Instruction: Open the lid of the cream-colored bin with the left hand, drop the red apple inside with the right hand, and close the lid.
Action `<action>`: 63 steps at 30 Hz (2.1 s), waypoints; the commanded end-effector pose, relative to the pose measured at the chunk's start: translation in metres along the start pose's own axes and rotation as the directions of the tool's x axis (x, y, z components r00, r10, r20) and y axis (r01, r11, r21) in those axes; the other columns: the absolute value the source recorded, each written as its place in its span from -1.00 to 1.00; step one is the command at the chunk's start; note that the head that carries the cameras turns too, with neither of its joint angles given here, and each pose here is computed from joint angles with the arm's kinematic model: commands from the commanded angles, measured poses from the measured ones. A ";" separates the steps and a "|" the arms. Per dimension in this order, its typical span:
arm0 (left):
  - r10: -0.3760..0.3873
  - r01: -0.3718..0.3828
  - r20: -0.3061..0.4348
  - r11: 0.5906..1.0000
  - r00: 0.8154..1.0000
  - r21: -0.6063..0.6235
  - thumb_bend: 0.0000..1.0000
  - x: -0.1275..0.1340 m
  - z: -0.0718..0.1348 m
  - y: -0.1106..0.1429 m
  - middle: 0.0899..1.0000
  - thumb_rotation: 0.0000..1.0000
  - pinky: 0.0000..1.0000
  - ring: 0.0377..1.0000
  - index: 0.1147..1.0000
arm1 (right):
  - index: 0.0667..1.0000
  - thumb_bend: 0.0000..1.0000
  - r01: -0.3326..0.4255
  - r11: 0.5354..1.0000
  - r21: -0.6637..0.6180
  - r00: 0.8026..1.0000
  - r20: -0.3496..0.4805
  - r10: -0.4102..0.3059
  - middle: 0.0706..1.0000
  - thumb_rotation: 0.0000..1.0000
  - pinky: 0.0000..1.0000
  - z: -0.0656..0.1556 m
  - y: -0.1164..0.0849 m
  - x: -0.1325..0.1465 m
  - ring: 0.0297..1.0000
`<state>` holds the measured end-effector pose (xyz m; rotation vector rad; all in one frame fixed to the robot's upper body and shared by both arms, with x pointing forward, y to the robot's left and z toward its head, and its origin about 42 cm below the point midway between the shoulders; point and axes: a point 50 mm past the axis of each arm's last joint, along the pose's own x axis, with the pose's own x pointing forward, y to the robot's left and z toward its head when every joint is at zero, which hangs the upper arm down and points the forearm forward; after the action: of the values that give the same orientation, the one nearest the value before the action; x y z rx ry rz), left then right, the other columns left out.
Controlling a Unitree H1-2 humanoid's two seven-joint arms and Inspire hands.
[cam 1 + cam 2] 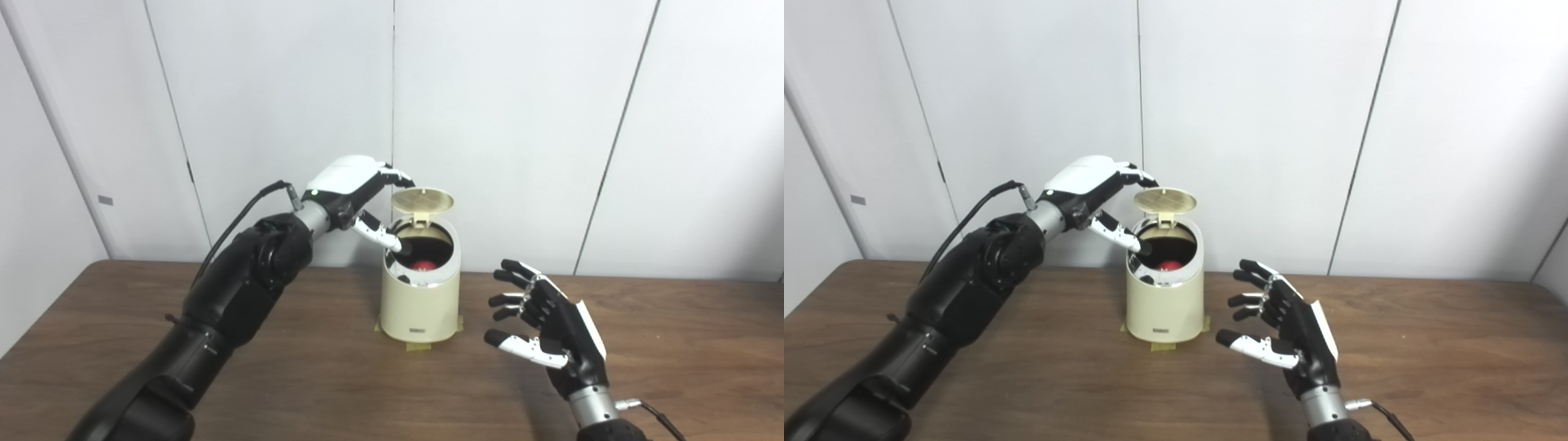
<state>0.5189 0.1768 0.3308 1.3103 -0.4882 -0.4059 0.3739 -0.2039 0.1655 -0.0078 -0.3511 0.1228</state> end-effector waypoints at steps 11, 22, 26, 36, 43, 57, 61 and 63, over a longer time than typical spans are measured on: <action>0.056 -0.054 0.089 0.998 0.994 -0.022 0.90 -0.007 0.012 0.033 0.64 -0.18 0.90 1.00 0.56 | 0.50 0.66 0.015 1.000 -0.012 0.997 0.076 -0.014 0.47 -0.65 -0.01 0.020 0.007 0.015 0.16; 0.012 -0.009 0.107 1.000 0.994 -0.030 0.82 -0.026 0.018 0.036 0.70 -0.23 0.92 1.00 0.62 | 0.49 0.68 0.017 1.000 -0.018 0.997 0.076 -0.016 0.45 -0.61 -0.01 0.021 0.010 0.015 0.15; 0.001 0.004 0.122 0.999 0.993 -0.039 0.82 -0.030 0.019 0.033 0.69 -0.25 0.95 1.00 0.62 | 0.49 0.69 0.015 0.999 -0.028 0.997 0.079 -0.013 0.45 -0.57 -0.02 0.021 0.010 0.015 0.15; -0.033 0.038 0.137 0.999 0.990 -0.035 0.80 -0.037 0.023 0.025 0.69 -0.30 1.00 1.00 0.60 | 0.47 0.70 0.012 0.999 -0.033 0.997 0.080 -0.009 0.46 -0.55 -0.05 0.025 0.012 0.016 0.13; -0.065 0.070 0.145 0.997 0.987 -0.026 0.86 -0.041 0.025 0.011 0.69 -0.22 0.95 1.00 0.60 | 0.47 0.73 0.008 1.000 -0.027 0.996 0.085 -0.006 0.45 -0.55 -0.08 0.027 0.015 0.017 0.11; -0.140 0.119 0.177 0.985 0.974 0.125 0.85 -0.049 0.028 -0.020 0.58 -0.34 0.98 0.95 0.54 | 0.45 0.71 0.008 1.000 -0.021 0.996 0.087 -0.006 0.45 -0.57 -0.08 0.032 0.018 0.017 0.10; -0.193 0.127 0.183 0.939 0.964 0.321 0.83 -0.052 0.036 -0.036 0.57 -0.28 0.99 0.92 0.57 | 0.45 0.72 0.011 1.000 -0.015 0.997 0.079 -0.009 0.45 -0.57 -0.07 0.034 0.019 0.017 0.11; -0.206 0.125 0.180 0.917 0.962 0.380 0.82 -0.054 0.040 -0.042 0.58 -0.29 1.00 0.92 0.58 | 0.45 0.73 0.010 1.000 -0.016 0.997 0.080 -0.009 0.45 -0.57 -0.08 0.035 0.018 0.017 0.11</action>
<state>0.4529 0.1673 0.2895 1.6192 -0.6300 -0.6134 0.3710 -0.1883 0.1792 -0.0274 -0.3438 0.1077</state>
